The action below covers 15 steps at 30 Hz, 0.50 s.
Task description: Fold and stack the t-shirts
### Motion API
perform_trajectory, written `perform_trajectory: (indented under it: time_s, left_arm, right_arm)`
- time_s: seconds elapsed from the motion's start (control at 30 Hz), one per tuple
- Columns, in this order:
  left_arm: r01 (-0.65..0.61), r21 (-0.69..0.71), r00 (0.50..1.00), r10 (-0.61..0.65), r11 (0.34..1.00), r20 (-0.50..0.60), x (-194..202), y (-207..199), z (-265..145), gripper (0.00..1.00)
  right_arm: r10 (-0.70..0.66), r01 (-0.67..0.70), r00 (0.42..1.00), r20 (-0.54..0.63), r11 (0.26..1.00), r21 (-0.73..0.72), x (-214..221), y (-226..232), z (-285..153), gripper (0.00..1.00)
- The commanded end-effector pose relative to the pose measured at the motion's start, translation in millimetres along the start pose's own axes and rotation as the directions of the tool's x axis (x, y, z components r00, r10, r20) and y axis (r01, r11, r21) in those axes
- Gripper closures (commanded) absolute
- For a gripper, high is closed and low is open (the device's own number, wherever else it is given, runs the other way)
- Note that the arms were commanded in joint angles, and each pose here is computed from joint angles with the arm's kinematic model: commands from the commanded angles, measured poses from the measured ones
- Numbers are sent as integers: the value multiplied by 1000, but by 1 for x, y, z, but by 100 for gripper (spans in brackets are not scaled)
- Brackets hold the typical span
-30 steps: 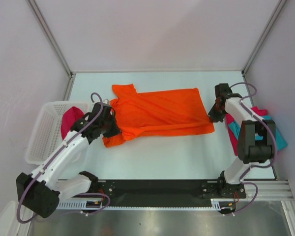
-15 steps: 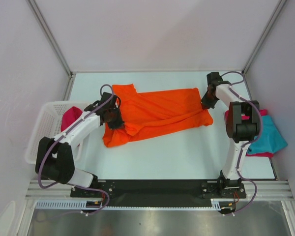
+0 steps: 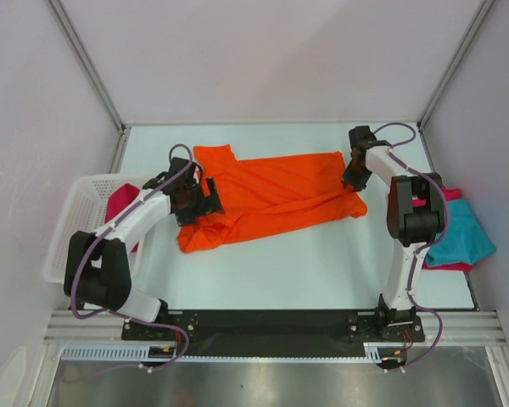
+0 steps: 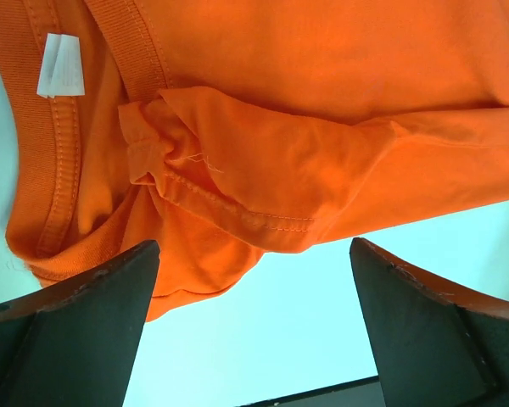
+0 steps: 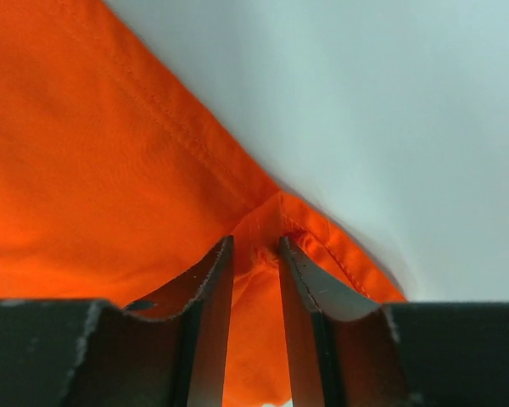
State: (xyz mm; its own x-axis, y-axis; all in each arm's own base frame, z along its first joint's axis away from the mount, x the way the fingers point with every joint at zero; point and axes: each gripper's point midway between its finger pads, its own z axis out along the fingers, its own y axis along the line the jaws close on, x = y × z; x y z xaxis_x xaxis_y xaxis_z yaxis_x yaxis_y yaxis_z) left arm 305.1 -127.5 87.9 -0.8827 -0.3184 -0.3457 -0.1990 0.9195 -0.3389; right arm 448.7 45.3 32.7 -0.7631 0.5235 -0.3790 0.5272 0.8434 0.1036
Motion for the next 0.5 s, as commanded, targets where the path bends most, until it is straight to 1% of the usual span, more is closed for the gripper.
perform_trajectory:
  time_s: [0.0,0.07,0.13,0.23,0.4,0.47]
  left_arm:
    - [-13,36,998,11,999,60,-15,-8,-15,0]
    - [-15,37,998,13,999,62,-12,-7,-17,1]
    - [-19,37,998,17,999,58,-2,-2,-19,0]
    - [-16,19,999,15,1000,48,16,12,-22,1]
    - [17,28,999,-18,999,36,41,23,-26,1]
    - [30,38,999,-32,999,40,43,22,-25,0]
  right_arm:
    - [-29,32,984,176,999,-12,-31,9,-56,66]
    - [-41,46,980,193,999,-22,-32,15,-66,66]
    - [-49,55,976,212,998,-24,-33,17,-78,66]
    - [-84,94,971,226,995,-33,-22,24,-92,65]
    - [-140,149,972,187,988,-37,11,28,-94,65]
    - [-145,155,973,180,987,-46,18,29,-95,65]
